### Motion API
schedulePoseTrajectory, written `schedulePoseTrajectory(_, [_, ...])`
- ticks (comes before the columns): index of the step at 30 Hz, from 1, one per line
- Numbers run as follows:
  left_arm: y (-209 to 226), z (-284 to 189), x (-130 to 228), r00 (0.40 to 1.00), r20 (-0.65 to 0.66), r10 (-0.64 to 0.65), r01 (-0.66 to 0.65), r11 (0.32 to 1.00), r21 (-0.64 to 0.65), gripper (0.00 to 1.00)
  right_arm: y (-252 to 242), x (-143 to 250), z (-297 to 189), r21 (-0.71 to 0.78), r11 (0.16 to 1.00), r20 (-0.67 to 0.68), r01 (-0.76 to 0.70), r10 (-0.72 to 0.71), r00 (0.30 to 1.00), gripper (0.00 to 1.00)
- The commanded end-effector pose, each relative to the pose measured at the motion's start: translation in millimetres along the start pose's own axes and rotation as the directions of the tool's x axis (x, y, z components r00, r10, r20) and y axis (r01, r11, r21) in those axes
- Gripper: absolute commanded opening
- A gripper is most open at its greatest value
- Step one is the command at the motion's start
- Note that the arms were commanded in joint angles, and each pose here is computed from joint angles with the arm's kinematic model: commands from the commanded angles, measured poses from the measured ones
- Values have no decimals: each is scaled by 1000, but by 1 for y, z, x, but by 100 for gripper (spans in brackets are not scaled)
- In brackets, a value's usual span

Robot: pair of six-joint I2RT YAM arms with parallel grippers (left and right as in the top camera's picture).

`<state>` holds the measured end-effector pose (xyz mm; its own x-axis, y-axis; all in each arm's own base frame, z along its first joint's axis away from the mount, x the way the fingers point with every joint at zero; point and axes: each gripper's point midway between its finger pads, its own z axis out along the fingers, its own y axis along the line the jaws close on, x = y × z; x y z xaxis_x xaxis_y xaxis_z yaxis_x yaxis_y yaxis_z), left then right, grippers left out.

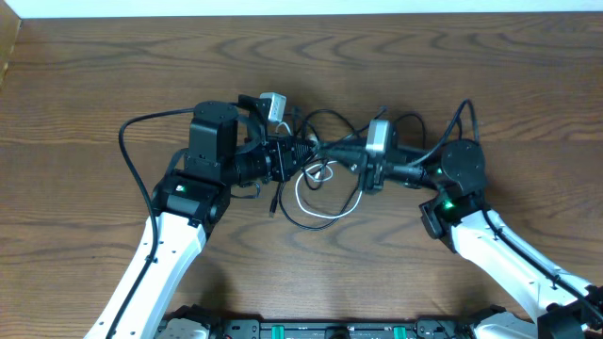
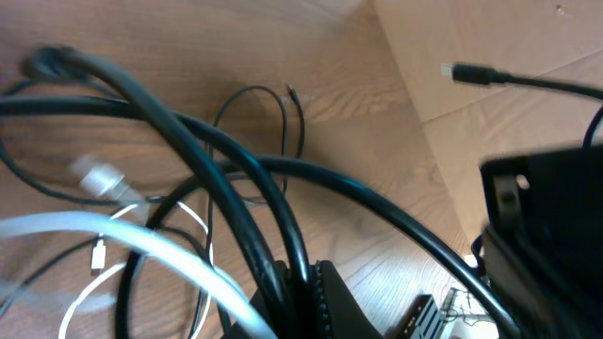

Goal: Untangle cables

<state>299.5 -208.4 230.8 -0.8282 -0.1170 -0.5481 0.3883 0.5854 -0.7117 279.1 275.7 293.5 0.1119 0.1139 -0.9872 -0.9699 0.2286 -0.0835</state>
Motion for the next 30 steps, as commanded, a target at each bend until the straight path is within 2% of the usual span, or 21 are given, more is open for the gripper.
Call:
schedulePoseTrajectory(1, [-12, -4, -3, 1000, -3, 31, -31, 999, 32, 8, -47, 10, -12, 243, 964, -5, -107, 111, 994, 2])
schedulePoseTrajectory(5, [-11, -4, -3, 1000, -2, 31, -31, 999, 30, 8, -65, 39, -21, 362, 913, -63, -189, 227, 972, 3])
schedulePoseTrajectory(13, [-4, -5, -11, 999, 36, 33, -32, 999, -19, 8, -59, 78, -29, 401, 871, -162, -284, 373, 914, 1])
schedulePoseTrajectory(17, [13, -8, -24, 993, 111, -46, 58, 993, -106, 7, -53, 97, -34, 416, 847, -210, -331, 443, 871, 1])
schedulePoseTrajectory(23, [18, -24, -61, 951, 265, -159, 184, 980, -71, 8, -35, 139, -50, 477, 771, -309, -422, 597, 741, 1])
schedulePoseTrajectory(28, [14, -42, -85, 919, 354, -172, 194, 981, -27, 7, -19, 173, -71, 568, 688, -372, -453, 705, 604, 1])
schedulePoseTrajectory(30, [11, -49, -90, 912, 379, -157, 177, 984, -18, 8, -14, 185, -82, 612, 654, -389, -444, 738, 551, 5])
